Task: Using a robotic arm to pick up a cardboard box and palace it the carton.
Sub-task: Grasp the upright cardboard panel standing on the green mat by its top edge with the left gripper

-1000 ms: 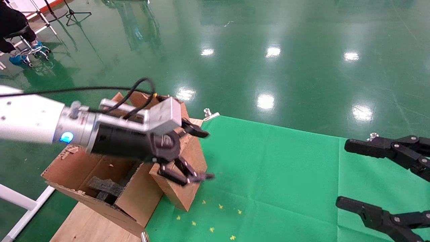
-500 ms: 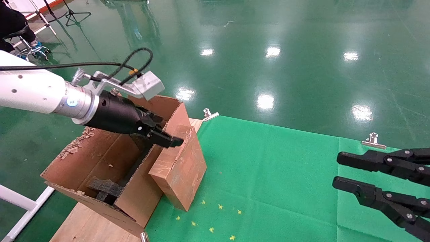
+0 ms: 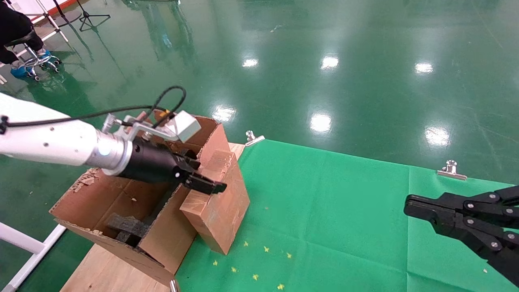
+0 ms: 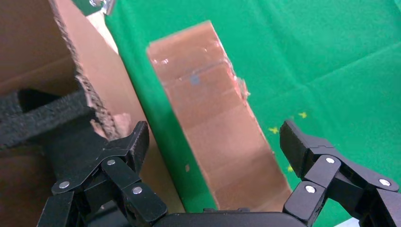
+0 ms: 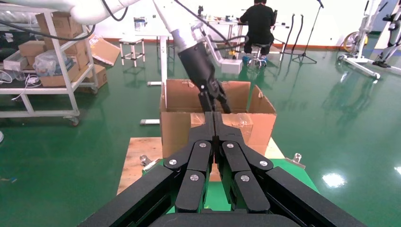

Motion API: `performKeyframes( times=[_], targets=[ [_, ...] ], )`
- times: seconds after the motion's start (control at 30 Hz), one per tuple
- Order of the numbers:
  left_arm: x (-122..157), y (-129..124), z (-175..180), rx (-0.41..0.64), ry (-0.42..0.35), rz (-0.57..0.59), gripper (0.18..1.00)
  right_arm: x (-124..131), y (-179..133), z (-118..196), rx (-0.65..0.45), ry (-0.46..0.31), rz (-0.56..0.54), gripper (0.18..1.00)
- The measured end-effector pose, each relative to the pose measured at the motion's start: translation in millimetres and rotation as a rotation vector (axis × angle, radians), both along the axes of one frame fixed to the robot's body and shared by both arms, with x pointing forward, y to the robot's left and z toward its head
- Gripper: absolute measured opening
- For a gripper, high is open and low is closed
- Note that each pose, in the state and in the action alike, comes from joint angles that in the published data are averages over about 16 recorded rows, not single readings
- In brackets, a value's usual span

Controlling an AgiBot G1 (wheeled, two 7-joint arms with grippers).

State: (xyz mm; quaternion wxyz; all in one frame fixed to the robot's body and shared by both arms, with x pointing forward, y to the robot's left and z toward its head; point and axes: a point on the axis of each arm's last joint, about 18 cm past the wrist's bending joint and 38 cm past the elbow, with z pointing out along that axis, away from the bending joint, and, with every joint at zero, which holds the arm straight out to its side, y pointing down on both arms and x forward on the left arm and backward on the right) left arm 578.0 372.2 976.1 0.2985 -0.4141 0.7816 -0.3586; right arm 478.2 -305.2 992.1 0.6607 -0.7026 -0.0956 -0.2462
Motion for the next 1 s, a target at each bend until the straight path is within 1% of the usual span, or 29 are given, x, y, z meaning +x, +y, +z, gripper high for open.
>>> performKeyframes(
  times=[0.2, 0.47, 0.67, 0.87, 1.0],
  targets=[
    [4, -1, -13, -0.006, 0.014, 0.002, 1.001, 0, 0, 0, 0.000, 0.000, 0.000, 0.198],
    [5, -1, -18, -0.013, 0.020, 0.001, 1.001, 0, 0, 0, 0.000, 0.000, 0.000, 0.198],
    [5, -1, -17, -0.014, 0.019, 0.001, 0.996, 0, 0, 0, 0.000, 0.000, 0.000, 0.224],
    [4, -1, -16, -0.014, 0.018, 0.000, 0.970, 0, 0, 0, 0.000, 0.000, 0.000, 0.280],
    [4, -1, -16, -0.014, 0.018, 0.000, 0.933, 0, 0, 0, 0.000, 0.000, 0.000, 0.346]
  ],
)
